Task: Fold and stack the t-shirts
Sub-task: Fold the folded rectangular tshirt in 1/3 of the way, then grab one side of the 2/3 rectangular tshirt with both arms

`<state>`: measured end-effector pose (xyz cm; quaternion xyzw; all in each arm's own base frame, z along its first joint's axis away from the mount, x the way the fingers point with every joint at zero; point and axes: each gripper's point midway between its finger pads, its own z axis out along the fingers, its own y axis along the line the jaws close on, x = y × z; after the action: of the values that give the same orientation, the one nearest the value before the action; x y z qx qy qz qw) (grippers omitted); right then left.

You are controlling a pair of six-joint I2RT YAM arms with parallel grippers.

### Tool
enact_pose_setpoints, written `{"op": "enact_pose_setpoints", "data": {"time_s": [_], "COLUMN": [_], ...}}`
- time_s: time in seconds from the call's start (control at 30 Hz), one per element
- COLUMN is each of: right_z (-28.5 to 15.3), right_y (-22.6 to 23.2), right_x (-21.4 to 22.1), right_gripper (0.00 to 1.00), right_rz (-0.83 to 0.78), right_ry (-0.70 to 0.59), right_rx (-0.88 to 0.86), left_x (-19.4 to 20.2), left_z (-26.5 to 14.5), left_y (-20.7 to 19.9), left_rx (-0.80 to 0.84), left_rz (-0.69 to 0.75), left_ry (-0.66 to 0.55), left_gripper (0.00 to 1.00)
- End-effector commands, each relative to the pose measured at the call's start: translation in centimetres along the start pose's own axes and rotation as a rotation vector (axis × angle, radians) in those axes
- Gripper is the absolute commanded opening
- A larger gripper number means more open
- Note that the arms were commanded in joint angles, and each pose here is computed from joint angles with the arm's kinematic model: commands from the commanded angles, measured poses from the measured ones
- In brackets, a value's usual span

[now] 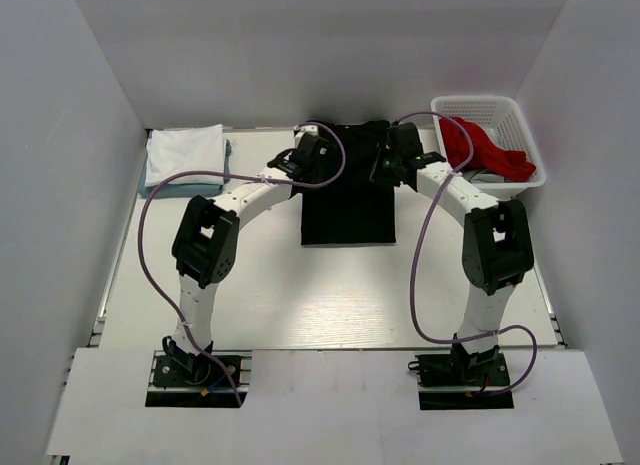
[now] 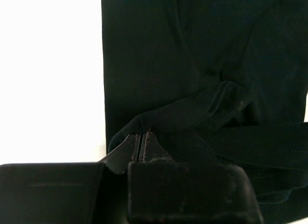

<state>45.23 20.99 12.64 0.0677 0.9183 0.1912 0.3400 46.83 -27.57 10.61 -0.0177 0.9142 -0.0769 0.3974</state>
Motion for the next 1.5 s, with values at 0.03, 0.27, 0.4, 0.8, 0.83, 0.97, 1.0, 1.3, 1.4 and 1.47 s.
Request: {"op": "enact_pose_setpoints", "data": {"time_s": [0.03, 0.27, 0.4, 0.8, 0.83, 0.97, 1.0, 1.3, 1.4, 1.47], "right_z": [1.5, 4.3, 4.8, -1.4, -2.4, -3.6, -4.3, -2.9, -2.0, -1.7], "right_y": [0.3, -1.1, -1.7, -0.8, -0.8, -4.1, -4.0, -7.5, -8.1, -8.5], "right_x": [-3.2, -3.3, -5.8, -0.8, -0.3, 5.7, 5.8, 11.1, 12.0, 13.0], "right_gripper": [0.0, 0.0, 0.7, 0.9, 0.9, 0.9, 0.9, 0.88, 0.75, 0.68], "right_rz": [0.014, 0.102, 0.121, -0.001, 0.004, 0.041, 0.046, 0.101, 0.112, 0.126], "right_ry": [-0.064, -0.047, -0.115, -0.033, -0.026, 0.076, 0.067, 0.175, 0.205, 0.229], "right_rx": [-0.018, 0.012, 0.033, -0.085, -0.09, -0.04, -0.044, 0.033, 0.055, 0.063], "left_x": [-3.5, -4.5, -4.9, -4.1, -3.1, 3.3, 5.3, 10.5, 12.3, 13.7], "left_z": [0.3, 3.2, 3.7, -3.8, -4.4, -5.8, -5.6, -4.2, -3.5, -3.3], "left_y": [-1.5, -1.2, -0.4, 2.5, 2.2, 2.4, 2.9, 3.4, 3.6, 3.9], "left_rx": [0.071, 0.101, 0.092, 0.075, 0.087, 0.15, 0.153, 0.159, 0.136, 0.131], "left_rz": [-0.019, -0.048, -0.081, -0.111, -0.099, -0.089, -0.094, -0.103, -0.098, -0.106], "left_ry": [-0.068, -0.065, -0.061, -0.041, -0.023, 0.135, 0.17, 0.277, 0.326, 0.364], "left_gripper": [0.0, 0.05, 0.78, 1.0, 1.0, 1.0, 1.0, 0.87, 0.7, 0.6]}}
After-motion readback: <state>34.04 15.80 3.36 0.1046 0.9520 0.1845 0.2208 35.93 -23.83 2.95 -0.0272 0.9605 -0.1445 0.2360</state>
